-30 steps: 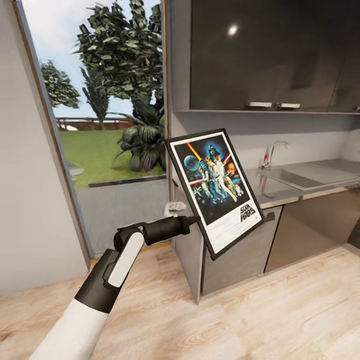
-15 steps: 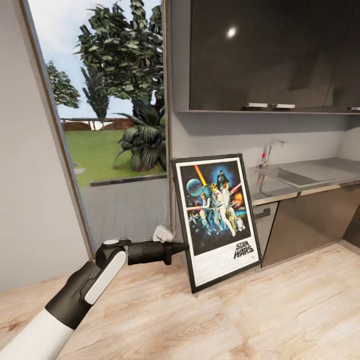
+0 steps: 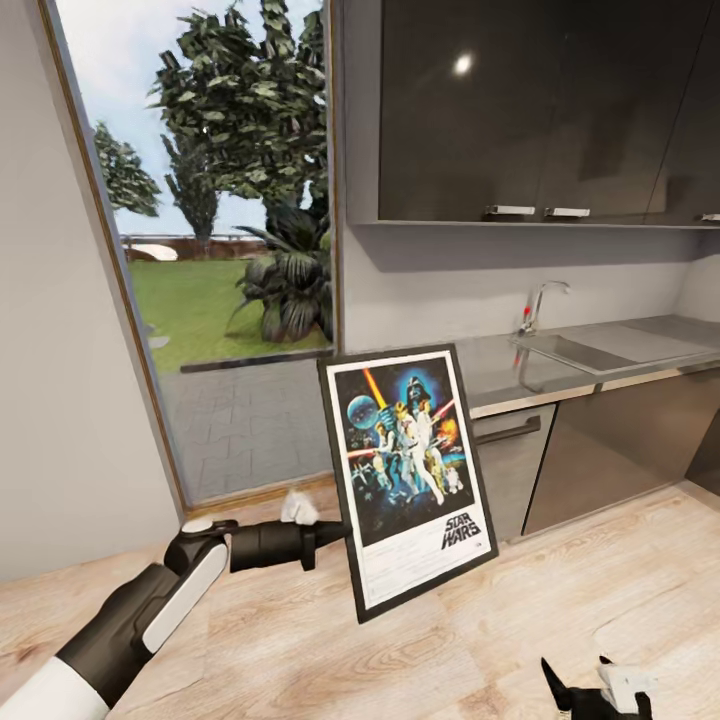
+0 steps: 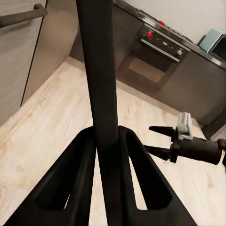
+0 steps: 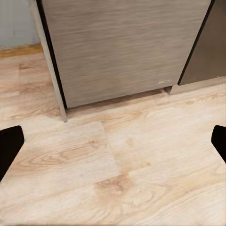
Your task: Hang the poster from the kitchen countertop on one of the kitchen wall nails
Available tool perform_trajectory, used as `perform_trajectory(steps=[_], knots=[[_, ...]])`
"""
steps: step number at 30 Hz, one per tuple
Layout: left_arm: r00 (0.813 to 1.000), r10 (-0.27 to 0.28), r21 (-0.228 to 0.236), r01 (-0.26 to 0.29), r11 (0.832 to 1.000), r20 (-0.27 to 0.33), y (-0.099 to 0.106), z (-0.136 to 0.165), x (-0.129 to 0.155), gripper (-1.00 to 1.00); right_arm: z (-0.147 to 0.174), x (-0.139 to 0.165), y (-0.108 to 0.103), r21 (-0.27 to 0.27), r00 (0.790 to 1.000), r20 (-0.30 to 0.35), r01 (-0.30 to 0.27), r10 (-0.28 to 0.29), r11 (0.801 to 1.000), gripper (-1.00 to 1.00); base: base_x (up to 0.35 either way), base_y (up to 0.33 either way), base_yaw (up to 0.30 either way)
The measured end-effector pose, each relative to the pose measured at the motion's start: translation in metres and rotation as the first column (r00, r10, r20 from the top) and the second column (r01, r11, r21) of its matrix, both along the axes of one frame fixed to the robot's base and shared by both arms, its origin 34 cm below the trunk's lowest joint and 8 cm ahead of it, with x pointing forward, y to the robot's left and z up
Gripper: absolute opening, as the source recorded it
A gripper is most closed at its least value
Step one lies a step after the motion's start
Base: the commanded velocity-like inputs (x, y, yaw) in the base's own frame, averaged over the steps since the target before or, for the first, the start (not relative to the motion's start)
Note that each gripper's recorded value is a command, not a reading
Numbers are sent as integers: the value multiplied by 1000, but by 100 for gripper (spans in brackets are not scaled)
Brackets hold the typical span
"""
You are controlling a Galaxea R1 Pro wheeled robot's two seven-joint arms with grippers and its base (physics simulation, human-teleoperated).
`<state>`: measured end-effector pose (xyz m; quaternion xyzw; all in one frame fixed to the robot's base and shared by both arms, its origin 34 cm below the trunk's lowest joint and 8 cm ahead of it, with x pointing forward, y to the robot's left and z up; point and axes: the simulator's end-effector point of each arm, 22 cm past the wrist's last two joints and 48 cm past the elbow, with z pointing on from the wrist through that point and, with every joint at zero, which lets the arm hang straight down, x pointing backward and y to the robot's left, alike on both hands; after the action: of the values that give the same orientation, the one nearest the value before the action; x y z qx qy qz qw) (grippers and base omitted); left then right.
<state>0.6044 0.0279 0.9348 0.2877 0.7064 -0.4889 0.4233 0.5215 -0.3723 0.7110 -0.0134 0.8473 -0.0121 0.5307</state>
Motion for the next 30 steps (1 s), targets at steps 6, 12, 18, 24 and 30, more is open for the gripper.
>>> perform_trajectory(steps=[6, 12, 18, 24, 30], knots=[[1000, 2, 42, -2, 999, -12, 17, -21, -1, -100, 30, -8, -28, 100, 999, -35, -20, 24, 995, 100, 0, 0, 0], [991, -130, 91, 132, 987, -24, 17, -39, -35, -100, 73, -9, -21, 180, 976, -44, -204, 215, 962, 100, 0, 0, 0], [987, -162, 155, 160, 975, -6, 19, -50, -41, -100, 116, -8, -10, 253, 902, -41, -407, 429, 878, 100, 0, 0, 0], [977, -213, 149, 211, 966, -5, 17, -48, -52, -100, 168, 13, 17, 331, 828, 45, -540, 558, 774, 100, 0, 0, 0], [973, -229, 154, 227, 962, -1, 16, -48, -55, -100, 206, 22, 51, 374, 736, 113, -654, 667, 658, 100, 0, 0, 0]])
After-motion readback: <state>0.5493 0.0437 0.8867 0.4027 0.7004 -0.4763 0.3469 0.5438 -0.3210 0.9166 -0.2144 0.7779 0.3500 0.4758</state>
